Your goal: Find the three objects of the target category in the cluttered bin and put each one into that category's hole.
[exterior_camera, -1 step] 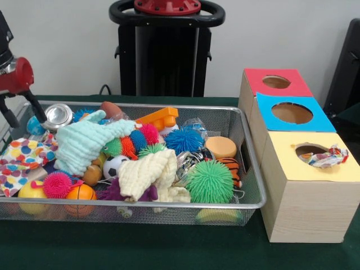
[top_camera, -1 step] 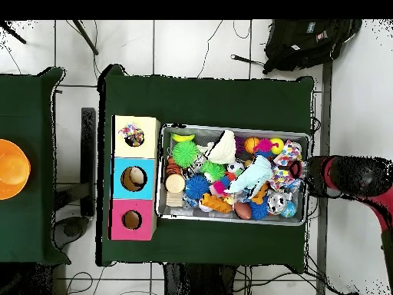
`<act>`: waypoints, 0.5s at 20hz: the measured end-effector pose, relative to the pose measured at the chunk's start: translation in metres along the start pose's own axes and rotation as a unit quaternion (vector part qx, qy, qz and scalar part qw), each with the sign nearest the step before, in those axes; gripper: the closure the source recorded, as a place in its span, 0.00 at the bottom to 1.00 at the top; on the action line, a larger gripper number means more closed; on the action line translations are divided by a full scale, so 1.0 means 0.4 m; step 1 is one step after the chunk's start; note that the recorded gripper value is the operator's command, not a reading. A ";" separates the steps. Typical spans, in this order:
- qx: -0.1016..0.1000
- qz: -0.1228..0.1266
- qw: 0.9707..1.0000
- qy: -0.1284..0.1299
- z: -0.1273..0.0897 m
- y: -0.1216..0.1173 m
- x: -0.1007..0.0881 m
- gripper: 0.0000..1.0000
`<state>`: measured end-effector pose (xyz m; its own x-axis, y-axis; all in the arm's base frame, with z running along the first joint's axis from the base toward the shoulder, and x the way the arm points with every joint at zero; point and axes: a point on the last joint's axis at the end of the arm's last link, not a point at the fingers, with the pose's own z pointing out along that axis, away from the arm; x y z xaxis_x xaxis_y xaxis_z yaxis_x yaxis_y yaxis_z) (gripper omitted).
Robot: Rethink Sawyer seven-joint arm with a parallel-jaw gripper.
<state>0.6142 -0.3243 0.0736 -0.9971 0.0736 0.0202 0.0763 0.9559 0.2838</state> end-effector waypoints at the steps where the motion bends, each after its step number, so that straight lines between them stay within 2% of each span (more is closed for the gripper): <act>1: 0.000 0.001 1.000 -0.001 0.001 -0.003 -0.003 0.00; 10: -0.004 0.005 1.000 -0.010 0.042 -0.021 -0.046 0.00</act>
<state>0.6318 -0.3289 0.0548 -0.9960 0.0897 0.0040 0.0870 0.9528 0.2909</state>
